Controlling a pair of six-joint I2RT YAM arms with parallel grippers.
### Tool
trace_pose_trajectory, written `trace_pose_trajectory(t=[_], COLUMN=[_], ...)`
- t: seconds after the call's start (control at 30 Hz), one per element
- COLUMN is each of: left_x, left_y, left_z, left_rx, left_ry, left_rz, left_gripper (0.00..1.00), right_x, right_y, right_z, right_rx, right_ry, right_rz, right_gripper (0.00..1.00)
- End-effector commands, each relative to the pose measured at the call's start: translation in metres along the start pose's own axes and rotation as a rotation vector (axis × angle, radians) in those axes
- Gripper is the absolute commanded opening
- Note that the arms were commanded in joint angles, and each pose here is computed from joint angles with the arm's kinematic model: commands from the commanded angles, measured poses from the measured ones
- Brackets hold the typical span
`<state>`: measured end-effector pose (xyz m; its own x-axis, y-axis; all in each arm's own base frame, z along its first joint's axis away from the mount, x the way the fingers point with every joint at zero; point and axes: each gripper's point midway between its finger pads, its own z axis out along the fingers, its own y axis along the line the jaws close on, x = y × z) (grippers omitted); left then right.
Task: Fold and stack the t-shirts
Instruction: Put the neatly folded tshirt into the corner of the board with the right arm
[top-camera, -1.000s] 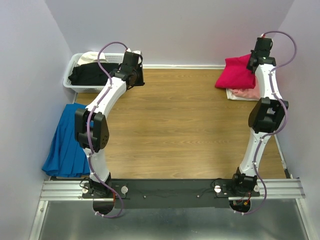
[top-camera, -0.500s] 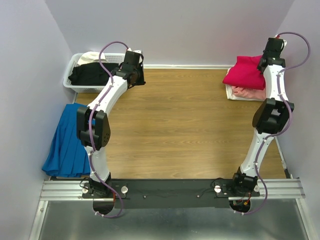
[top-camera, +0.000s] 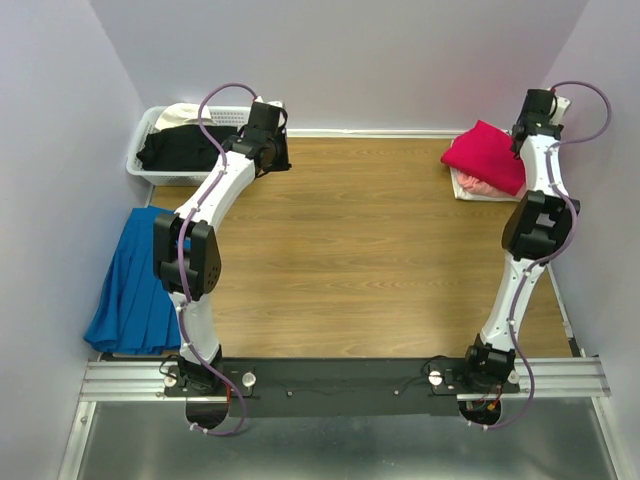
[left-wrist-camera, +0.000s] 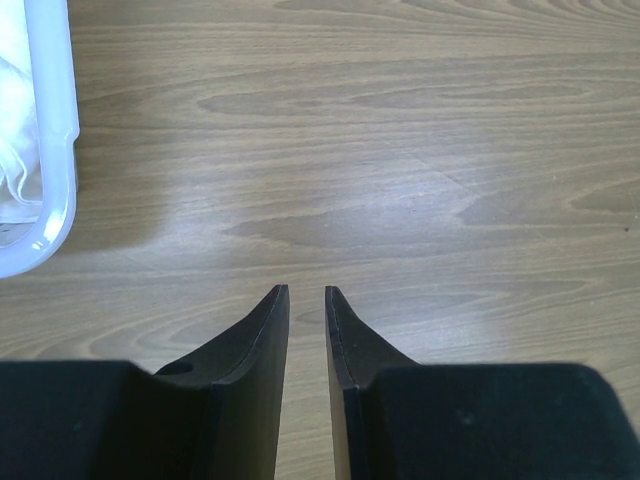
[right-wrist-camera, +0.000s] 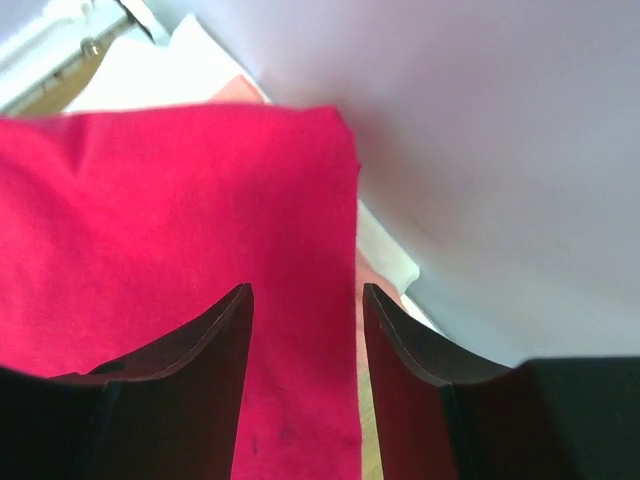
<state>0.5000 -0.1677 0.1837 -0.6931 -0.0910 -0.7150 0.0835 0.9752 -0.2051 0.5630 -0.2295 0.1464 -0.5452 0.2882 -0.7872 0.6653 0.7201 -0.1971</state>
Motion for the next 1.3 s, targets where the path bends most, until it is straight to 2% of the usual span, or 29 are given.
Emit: trace_pose_trajectory(t=[0.0,0.13,0.2,0.37,0.4,0.53,0.63,0.83,1.0,1.27], left_x=[-0.001,0.004,0.005,0.009,0.010,0.018,0.020,0.017,0.010,0.017], left_y=[-0.008,-0.010,-0.010,-0.011,-0.015,-0.015,-0.015,-0.017,-0.014,-0.014], left_z=[0.001,0.006,0.007,0.007,0.005,0.003,0.002,0.002,0.001,0.000], left_rx=[0.025,0.028,0.028,0.032,0.057,0.068,0.075,0.077,0.056,0.060], left_ry=[0.001,0.008,0.008,0.008,0.013,0.021,0.021,0.037,0.040,0.060], left_rz=[-0.007,-0.008,-0.009,-0.004,-0.002,0.004,0.018,0.040,0.050,0.053], left_gripper=[0.30,0.29,0.29,0.29,0.29,0.29,0.29,0.29,0.29,0.29], right_x=[-0.060,-0.057,-0.040,-0.005,0.017,0.057,0.071,0.084,0.112,0.118], right_y=[-0.013,0.006,0.020,0.023,0.024,0.027,0.026,0.034,0.041,0.016], right_z=[-0.052,-0.081,-0.089,-0.107,-0.102,-0.097,-0.093,-0.084,-0.074,-0.067], right_rx=[-0.053,-0.165,-0.212,-0.256,-0.254,-0.262,-0.242,-0.258,-0.270,-0.142], right_ry=[-0.129,-0.119,-0.083,-0.002,0.049,0.143,0.169,0.177,0.234,0.207], right_rz=[0.124,0.117,0.101,0.148,0.140,0.156,0.180,0.186,0.182,0.172], right_gripper=[0.57,0.58,0.58,0.60,0.61,0.62,0.62,0.62,0.62,0.63])
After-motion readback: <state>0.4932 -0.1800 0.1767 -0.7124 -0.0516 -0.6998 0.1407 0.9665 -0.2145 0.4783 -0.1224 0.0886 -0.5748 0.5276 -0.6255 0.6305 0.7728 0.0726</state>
